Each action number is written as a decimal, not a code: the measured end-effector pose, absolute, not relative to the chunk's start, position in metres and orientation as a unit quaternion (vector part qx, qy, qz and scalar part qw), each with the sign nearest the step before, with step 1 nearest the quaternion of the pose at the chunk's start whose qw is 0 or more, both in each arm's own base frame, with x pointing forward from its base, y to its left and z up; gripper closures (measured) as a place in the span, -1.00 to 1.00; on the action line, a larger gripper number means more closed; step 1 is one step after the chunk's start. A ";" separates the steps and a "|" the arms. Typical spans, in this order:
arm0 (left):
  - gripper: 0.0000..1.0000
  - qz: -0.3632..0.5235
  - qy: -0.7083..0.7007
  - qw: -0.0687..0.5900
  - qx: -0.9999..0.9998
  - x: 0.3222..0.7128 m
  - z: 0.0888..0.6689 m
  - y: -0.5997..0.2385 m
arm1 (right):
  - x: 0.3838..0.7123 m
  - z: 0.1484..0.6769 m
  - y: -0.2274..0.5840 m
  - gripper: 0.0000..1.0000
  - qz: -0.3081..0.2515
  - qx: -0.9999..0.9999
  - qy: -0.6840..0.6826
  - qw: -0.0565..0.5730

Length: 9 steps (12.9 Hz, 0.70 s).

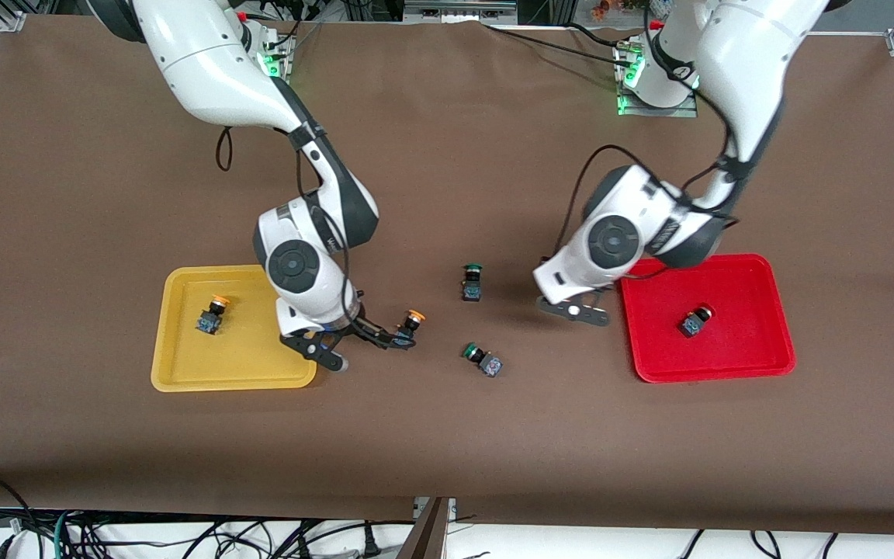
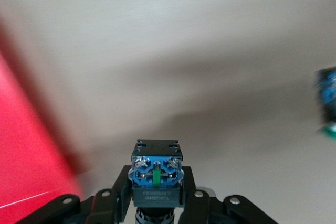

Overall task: Place red and yellow buttons in trays
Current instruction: 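Place the red button in the red tray while the right gripper grasps orange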

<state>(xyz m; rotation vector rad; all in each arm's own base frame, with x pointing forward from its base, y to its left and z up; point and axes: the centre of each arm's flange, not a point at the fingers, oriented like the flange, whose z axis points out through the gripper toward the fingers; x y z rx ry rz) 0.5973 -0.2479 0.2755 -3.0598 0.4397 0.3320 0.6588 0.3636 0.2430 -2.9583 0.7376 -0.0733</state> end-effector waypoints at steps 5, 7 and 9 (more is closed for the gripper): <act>0.17 0.121 0.219 -0.011 -0.968 0.633 0.274 -0.104 | 0.661 0.227 0.399 -1.00 -0.039 -0.968 0.240 0.061; 0.17 0.124 0.239 -0.007 -0.963 0.634 0.250 -0.090 | 0.658 0.212 0.410 -1.00 -0.045 -0.969 0.233 0.066; 0.17 0.134 0.247 -0.010 -0.960 0.631 0.226 -0.092 | 0.652 0.198 0.420 -1.00 -0.045 -0.971 0.226 0.066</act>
